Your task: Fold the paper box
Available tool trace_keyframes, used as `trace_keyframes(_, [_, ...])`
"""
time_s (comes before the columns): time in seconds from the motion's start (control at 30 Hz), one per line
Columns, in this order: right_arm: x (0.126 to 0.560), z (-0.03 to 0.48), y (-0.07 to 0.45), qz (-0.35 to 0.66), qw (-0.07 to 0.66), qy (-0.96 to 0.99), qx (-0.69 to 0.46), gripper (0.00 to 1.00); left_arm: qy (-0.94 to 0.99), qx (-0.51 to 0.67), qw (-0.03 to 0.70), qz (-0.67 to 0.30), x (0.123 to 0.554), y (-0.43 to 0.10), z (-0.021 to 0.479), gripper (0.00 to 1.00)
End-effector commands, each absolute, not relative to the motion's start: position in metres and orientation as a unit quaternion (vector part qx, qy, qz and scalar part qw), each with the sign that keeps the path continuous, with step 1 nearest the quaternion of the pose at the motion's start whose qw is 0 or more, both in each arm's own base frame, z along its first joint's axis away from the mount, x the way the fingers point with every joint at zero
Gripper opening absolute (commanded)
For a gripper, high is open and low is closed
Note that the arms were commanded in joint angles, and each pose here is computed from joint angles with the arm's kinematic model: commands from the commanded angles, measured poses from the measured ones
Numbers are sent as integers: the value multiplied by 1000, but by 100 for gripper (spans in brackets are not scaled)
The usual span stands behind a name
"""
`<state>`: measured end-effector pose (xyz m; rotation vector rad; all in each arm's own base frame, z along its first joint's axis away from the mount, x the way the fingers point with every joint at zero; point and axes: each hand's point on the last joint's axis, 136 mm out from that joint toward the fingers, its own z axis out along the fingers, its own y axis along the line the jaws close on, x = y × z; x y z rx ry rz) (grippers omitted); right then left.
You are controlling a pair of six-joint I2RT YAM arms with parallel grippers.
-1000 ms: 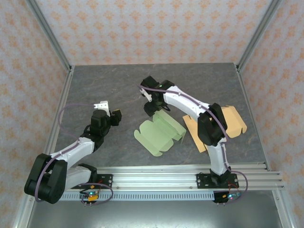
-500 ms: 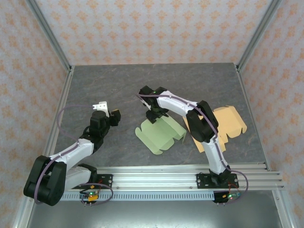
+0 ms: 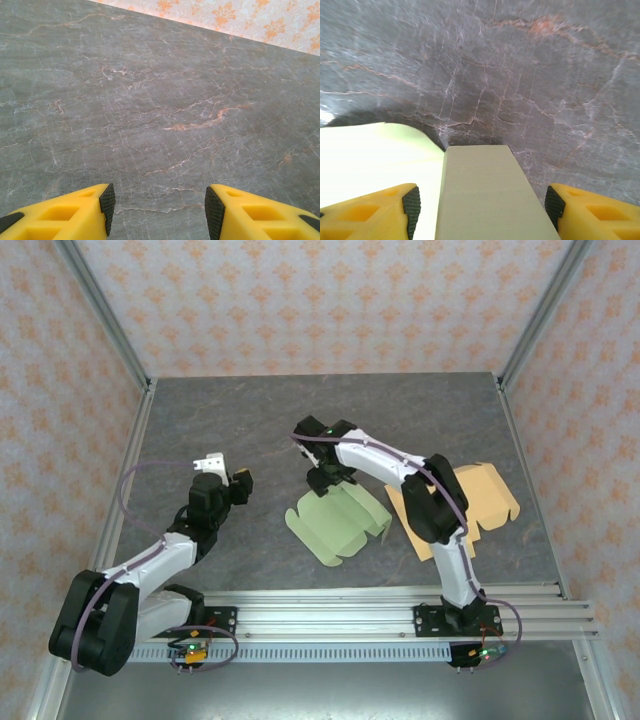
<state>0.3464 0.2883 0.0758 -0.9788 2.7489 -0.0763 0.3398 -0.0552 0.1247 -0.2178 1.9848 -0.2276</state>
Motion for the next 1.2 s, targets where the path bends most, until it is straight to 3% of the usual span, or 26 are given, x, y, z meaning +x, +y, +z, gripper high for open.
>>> trace_keyframes(0.0, [347,99,285,-14,128,938,-321,68,825,-97,550,-82,339,-47,129,54])
trace_keyframes(0.27, [342,91,278,-17,108,944,-311,69,822,-85,555,-91,339,-52,134,54])
trace_keyframes(0.5, [336,111,279,44,109,954,-277,72,757,87,627,-162,334,-126,170,53])
trace_keyframes(0.63, [338,120,264,75,108,960,-246,72,736,182,623,-190,332,-174,173,53])
trace_keyframes(0.97, [355,153,238,198,127,961,-141,69,726,274,585,-236,350,-241,146,51])
trace_keyframes(1.17, [365,137,239,208,101,964,-135,64,724,303,574,-235,357,-275,130,50])
